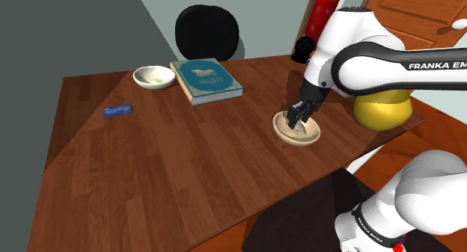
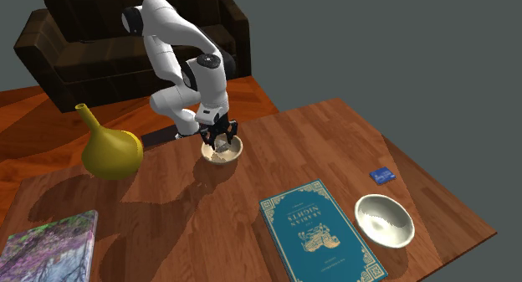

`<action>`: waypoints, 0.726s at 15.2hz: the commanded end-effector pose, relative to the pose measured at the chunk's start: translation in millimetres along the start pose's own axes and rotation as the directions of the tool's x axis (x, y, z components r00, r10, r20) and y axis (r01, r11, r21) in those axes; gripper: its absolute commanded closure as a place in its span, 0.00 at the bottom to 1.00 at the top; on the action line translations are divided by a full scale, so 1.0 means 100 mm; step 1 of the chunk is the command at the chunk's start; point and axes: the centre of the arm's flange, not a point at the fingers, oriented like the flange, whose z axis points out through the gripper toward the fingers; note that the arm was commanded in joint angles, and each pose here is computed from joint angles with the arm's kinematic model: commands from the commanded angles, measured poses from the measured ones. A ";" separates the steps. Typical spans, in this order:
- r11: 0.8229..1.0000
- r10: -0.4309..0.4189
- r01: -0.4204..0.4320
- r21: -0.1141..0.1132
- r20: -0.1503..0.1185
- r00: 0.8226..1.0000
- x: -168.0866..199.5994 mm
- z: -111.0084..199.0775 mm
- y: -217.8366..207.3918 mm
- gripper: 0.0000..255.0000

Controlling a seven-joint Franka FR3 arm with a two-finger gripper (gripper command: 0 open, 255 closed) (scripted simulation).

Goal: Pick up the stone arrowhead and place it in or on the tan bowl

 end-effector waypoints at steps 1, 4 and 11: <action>1.000 0.000 0.000 0.000 0.000 1.000 0.00 0.00 0.00 1.00; 1.000 0.000 0.000 0.000 0.000 1.000 0.00 0.00 0.00 0.00; 1.000 0.000 0.000 0.000 0.000 1.000 0.00 -0.50 0.00 0.00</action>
